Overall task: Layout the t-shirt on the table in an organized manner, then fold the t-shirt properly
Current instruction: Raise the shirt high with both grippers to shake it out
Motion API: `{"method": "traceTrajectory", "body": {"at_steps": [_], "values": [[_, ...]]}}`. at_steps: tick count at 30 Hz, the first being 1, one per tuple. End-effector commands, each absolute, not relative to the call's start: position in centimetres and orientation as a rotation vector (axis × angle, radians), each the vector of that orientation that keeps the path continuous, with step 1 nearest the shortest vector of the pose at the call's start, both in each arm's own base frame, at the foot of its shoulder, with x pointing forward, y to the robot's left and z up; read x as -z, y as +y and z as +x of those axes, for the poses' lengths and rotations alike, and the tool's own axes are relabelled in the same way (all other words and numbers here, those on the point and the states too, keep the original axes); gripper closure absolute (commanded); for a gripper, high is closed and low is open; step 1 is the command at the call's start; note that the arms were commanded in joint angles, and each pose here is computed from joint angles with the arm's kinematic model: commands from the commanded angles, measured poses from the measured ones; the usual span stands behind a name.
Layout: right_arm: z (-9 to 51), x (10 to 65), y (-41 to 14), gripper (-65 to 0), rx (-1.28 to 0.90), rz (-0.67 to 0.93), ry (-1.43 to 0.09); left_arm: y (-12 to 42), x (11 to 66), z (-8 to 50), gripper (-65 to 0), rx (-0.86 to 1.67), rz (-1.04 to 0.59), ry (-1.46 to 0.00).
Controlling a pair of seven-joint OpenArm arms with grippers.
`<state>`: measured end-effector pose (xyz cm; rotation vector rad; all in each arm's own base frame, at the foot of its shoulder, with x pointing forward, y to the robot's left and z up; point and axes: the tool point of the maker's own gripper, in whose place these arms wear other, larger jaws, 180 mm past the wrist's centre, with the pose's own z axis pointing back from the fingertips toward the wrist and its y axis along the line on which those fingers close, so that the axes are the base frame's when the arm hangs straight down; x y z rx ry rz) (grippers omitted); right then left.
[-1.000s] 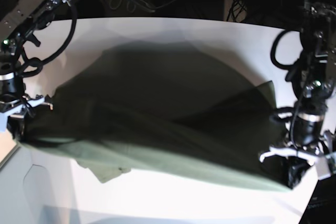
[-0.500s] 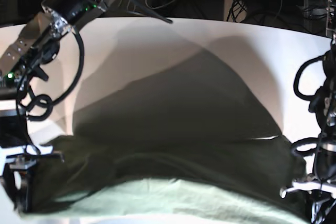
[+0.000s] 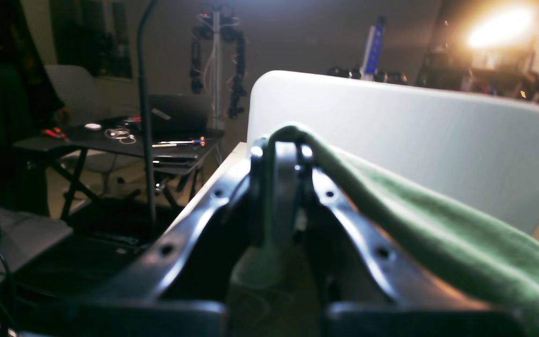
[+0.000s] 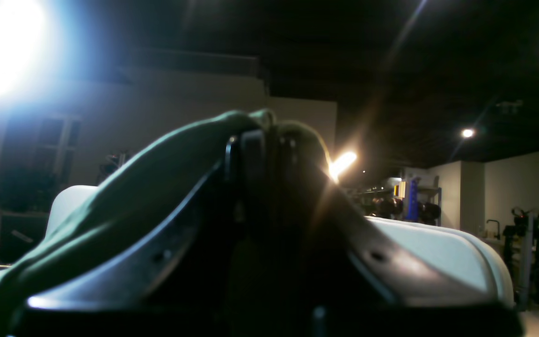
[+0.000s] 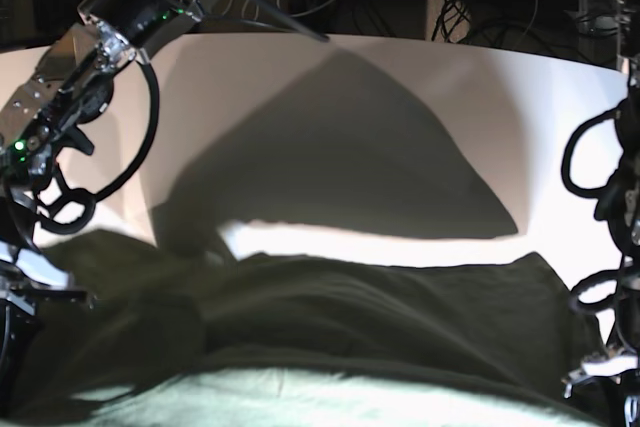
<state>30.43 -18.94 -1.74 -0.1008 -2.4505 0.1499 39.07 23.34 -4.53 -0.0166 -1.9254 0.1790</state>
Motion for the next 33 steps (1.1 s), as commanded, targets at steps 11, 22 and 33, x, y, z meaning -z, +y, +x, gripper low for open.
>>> {"method": "traceTrajectory", "body": {"at_steps": [11,22,33], "values": [[34.9,2.7,-17.7,0.0,-0.211,-0.023,-2.309,25.3,6.0,39.1,0.0,-0.273,0.027,-1.918],[46.7,6.8,-18.9,0.0,-0.182,0.095,-1.985,29.2,14.2,43.7,0.0,-0.46,0.081,-1.702],[56.1,16.9,-16.8,0.0,-0.117,0.342,-1.603,32.1,22.8,49.7,-0.1,-0.671,0.122,-1.438]]}}
